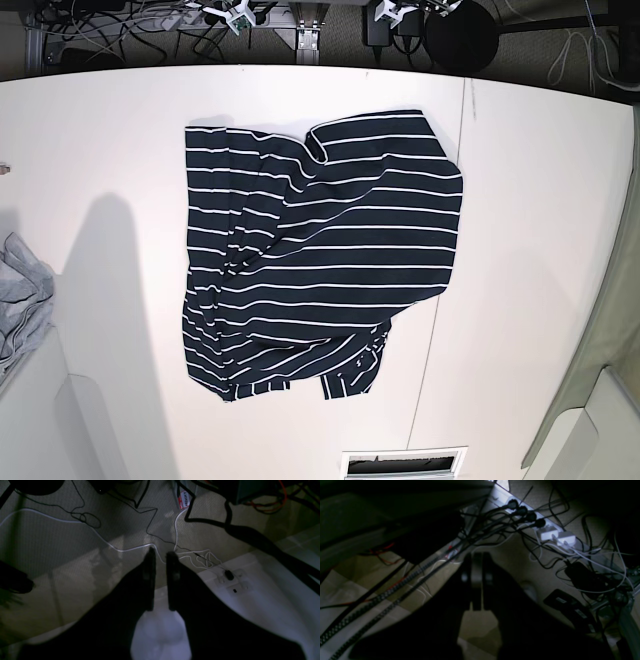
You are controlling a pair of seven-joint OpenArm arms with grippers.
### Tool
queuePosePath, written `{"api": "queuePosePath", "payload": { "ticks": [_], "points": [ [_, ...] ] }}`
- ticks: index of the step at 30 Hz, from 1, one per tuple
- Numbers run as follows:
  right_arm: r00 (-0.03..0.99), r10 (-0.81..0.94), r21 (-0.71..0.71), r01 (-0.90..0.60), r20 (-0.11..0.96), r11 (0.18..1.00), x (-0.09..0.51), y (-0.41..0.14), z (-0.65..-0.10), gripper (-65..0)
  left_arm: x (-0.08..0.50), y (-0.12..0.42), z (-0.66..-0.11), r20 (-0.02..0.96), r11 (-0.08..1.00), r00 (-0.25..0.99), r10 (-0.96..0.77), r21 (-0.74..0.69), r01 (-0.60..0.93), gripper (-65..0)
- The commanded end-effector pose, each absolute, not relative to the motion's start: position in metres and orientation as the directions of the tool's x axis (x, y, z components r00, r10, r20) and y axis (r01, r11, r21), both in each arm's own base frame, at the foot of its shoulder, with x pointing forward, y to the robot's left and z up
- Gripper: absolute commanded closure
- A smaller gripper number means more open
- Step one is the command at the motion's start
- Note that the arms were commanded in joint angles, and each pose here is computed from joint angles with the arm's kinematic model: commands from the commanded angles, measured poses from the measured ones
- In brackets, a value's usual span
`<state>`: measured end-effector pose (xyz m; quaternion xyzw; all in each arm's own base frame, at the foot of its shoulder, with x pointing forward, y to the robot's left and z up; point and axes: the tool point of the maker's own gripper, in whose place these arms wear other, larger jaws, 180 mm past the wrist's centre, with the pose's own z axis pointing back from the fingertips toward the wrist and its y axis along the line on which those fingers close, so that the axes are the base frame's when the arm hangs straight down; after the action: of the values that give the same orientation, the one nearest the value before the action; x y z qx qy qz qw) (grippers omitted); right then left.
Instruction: Layout the t-shirt on the table in an organized manner, then fold the t-shirt properly
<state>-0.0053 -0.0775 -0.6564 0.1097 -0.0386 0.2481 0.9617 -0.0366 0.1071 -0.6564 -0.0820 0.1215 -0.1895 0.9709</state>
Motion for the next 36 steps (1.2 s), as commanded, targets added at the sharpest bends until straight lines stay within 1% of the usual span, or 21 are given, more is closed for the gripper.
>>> {"api": "queuePosePath", "payload": {
  "ticks": [1, 5, 8, 11, 13, 18, 20, 23, 24, 27, 30, 36],
  "points": [
    [0.874, 0.466, 0.200, -0.486, 0.142, 0.851, -0.004, -0.076, -0.656, 0.0, -0.041, 0.106, -0.655, -0.226, 0.913, 0.892, -0.392, -0.214, 0.347, -10.4],
    [0.874, 0.466, 0.199, -0.485, 0.137, 0.851, -0.006, -0.078, -0.656, 0.0, -0.054, 0.110, -0.651, -0.302, 0.921, 0.875, -0.379, -0.218, 0.324, -10.4],
    [0.875, 0.467, 0.203, -0.484, 0.128, 0.851, -0.014, -0.079, -0.655, 0.0, -0.066, 0.105, -0.647, -0.339, 0.926, 0.871, -0.355, -0.258, 0.276, -10.4],
    [0.876, 0.467, 0.212, -0.482, 0.120, 0.850, -0.031, -0.079, -0.653, 0.0, -0.075, 0.102, -0.643, -0.344, 0.926, 0.883, -0.320, -0.309, 0.215, -10.4],
    [0.876, 0.467, 0.217, -0.483, 0.122, 0.849, -0.043, -0.079, -0.650, 0.0, -0.080, 0.105, -0.640, -0.326, 0.920, 0.895, -0.306, -0.341, 0.190, -10.4],
    [0.867, 0.473, 0.208, -0.497, 0.156, 0.842, -0.065, -0.088, -0.636, 0.0, -0.078, 0.116, -0.632, -0.232, 0.905, 0.920, -0.316, -0.365, 0.219, -10.4],
    [0.866, 0.461, 0.201, -0.495, 0.194, 0.845, -0.065, -0.090, -0.626, 0.0, -0.075, 0.121, -0.626, -0.189, 0.898, 0.925, -0.330, -0.366, 0.245, -10.4],
    [0.873, 0.409, 0.203, -0.465, 0.266, 0.861, -0.058, -0.089, -0.606, 0.0, -0.070, 0.125, -0.611, -0.111, 0.860, 0.913, -0.392, -0.398, 0.320, -10.4],
    [0.872, 0.391, 0.204, -0.457, 0.293, 0.866, -0.053, -0.088, -0.599, 0.0, -0.067, 0.127, -0.605, -0.090, 0.858, 0.919, -0.383, -0.402, 0.319, -10.4],
    [0.860, 0.352, 0.211, -0.446, 0.370, 0.870, -0.042, -0.087, -0.573, 0.0, -0.051, 0.128, -0.585, 0.000, 0.858, 0.949, -0.316, -0.427, 0.285, -10.4],
    [0.829, 0.340, 0.206, -0.464, 0.444, 0.862, -0.028, -0.088, -0.544, 0.0, -0.027, 0.135, -0.560, 0.107, 0.867, 0.974, -0.200, -0.444, 0.227, -10.4],
    [0.748, 0.298, 0.209, -0.500, 0.592, 0.840, 0.008, -0.083, -0.481, 0.0, 0.025, 0.172, -0.501, 0.292, 0.900, 0.954, -0.065, -0.396, 0.182, -10.4]
  ]
}}
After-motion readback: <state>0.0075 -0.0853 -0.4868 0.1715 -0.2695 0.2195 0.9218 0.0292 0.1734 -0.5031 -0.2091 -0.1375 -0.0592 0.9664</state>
